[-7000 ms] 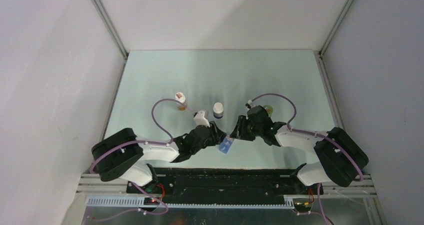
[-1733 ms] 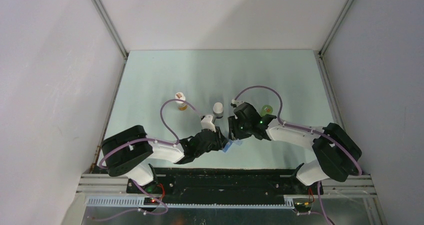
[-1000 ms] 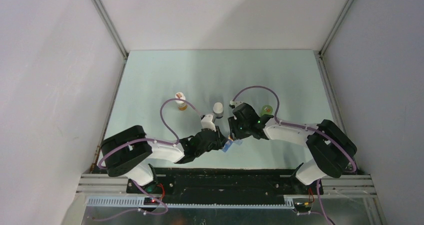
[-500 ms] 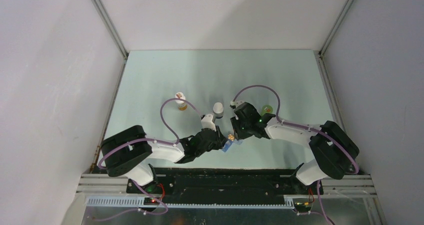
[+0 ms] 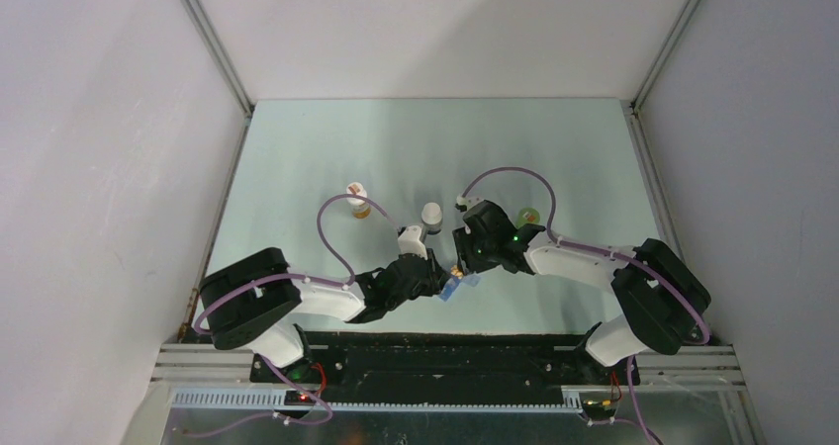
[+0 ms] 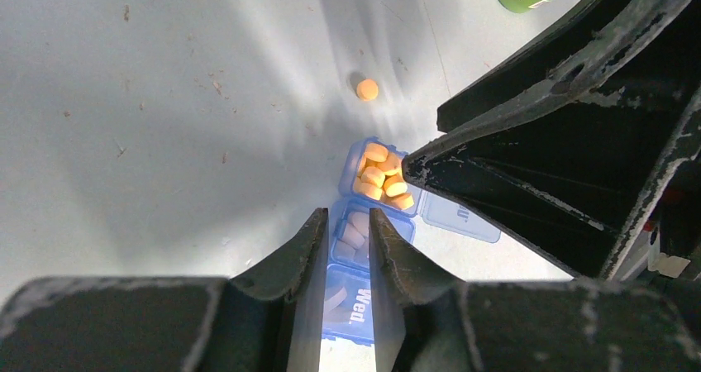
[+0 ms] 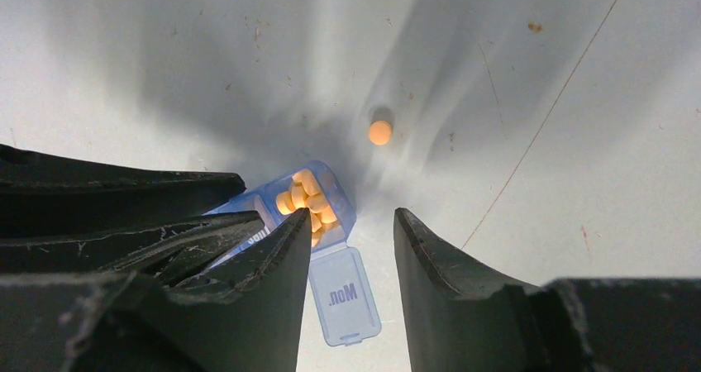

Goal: Sort the pills into containers
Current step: Adjust the pill in the pill container.

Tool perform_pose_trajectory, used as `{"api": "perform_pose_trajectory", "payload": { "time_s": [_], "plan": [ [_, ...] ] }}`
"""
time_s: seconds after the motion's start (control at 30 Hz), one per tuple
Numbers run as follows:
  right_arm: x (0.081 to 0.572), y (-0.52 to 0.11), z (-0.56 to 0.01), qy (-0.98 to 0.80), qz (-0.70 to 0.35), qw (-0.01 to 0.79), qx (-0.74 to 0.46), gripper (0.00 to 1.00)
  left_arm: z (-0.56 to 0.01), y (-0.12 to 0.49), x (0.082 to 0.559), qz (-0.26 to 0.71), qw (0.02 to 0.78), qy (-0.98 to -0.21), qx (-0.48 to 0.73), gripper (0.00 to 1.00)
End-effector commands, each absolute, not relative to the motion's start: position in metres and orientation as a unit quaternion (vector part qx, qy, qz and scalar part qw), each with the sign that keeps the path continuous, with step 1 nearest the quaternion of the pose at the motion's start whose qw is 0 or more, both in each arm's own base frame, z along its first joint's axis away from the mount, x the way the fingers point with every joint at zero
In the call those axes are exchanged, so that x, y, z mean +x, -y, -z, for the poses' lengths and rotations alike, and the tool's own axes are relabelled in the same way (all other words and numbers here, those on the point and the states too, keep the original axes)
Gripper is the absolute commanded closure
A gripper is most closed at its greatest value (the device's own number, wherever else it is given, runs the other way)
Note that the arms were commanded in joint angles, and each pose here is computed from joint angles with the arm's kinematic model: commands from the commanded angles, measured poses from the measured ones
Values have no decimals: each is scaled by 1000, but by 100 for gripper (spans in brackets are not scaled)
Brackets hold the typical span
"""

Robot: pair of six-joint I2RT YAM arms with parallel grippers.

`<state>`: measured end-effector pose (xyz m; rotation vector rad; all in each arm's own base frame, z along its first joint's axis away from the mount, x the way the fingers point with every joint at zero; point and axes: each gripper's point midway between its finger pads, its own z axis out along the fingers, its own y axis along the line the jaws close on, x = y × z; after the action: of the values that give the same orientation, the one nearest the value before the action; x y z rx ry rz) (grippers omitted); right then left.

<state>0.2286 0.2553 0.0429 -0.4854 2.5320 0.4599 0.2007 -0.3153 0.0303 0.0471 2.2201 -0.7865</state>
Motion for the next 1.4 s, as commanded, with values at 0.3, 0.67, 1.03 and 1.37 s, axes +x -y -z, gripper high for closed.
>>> {"api": "perform_pose_trajectory", "payload": {
  "time_s": [0.3, 0.67, 1.03, 1.37],
  "plan": [
    [250, -269, -45, -927, -186, 285, -155, 55, 8, 279, 192, 217, 365, -904, 50, 74],
    [246, -270, -37, -931, -185, 272, -159, 57, 8, 279, 192, 217, 364, -904, 51, 74],
    [253, -261, -74, -923, -206, 302, -117, 54, 7, 278, 193, 216, 367, -903, 49, 74],
    [238, -261, -59, -931, -203, 263, -152, 58, 7, 278, 193, 216, 368, -903, 48, 74]
  ]
}}
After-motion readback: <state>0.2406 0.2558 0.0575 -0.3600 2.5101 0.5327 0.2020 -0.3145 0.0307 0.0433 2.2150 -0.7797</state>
